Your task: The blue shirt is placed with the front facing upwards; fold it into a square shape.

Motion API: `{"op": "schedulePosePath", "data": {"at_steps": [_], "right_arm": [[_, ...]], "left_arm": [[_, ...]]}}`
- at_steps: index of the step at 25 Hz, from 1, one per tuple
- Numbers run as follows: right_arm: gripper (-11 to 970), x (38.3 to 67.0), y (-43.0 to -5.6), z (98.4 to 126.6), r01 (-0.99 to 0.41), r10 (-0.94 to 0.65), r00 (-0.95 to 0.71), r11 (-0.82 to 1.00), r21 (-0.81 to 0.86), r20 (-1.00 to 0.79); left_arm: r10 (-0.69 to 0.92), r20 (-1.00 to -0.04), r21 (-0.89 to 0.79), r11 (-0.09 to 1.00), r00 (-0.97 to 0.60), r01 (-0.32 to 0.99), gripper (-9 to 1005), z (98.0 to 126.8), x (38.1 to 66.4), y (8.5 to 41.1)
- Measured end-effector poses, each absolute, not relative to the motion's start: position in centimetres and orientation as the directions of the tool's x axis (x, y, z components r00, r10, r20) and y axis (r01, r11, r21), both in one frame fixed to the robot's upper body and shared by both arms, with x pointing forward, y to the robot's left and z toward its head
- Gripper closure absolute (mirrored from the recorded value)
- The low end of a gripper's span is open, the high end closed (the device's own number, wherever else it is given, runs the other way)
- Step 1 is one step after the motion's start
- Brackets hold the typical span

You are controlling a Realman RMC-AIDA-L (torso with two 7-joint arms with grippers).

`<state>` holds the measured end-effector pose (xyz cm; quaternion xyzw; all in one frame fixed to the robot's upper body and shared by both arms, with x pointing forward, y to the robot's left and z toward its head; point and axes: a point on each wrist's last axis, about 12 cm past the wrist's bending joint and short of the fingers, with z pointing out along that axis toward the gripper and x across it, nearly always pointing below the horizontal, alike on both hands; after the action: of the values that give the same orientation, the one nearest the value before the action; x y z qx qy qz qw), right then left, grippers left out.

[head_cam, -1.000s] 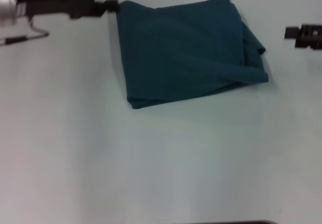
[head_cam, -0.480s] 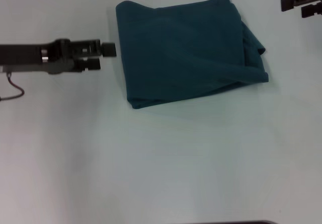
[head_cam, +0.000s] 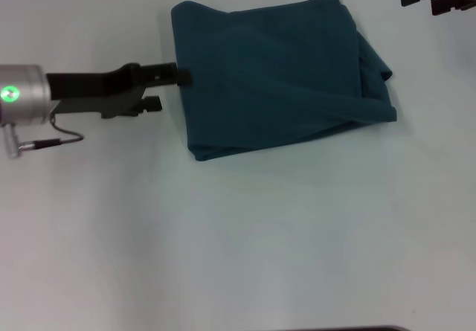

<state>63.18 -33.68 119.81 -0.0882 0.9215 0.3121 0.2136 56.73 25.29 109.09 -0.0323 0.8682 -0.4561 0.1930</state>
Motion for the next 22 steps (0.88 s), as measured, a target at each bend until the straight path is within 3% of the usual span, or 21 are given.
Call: {"op": "schedulePosePath", "data": {"at_steps": [8,22], "right_arm": [[60,63.2,-33.9,119.9,-0.294,-0.028,-0.893,0.792,0.535,-0.449],[61,63.2,-34.0,120.2,-0.299,-0.033,-0.890,0.794,0.529,-0.455]], "left_arm": [[-0.183,-0.308,-0.726,0.680,-0.934,0.107,46,107.3,58.9,21.4],[-0.134,-0.311,-0.734,0.663,-0.941,0.148,76,107.8,59.3,19.4]]}}
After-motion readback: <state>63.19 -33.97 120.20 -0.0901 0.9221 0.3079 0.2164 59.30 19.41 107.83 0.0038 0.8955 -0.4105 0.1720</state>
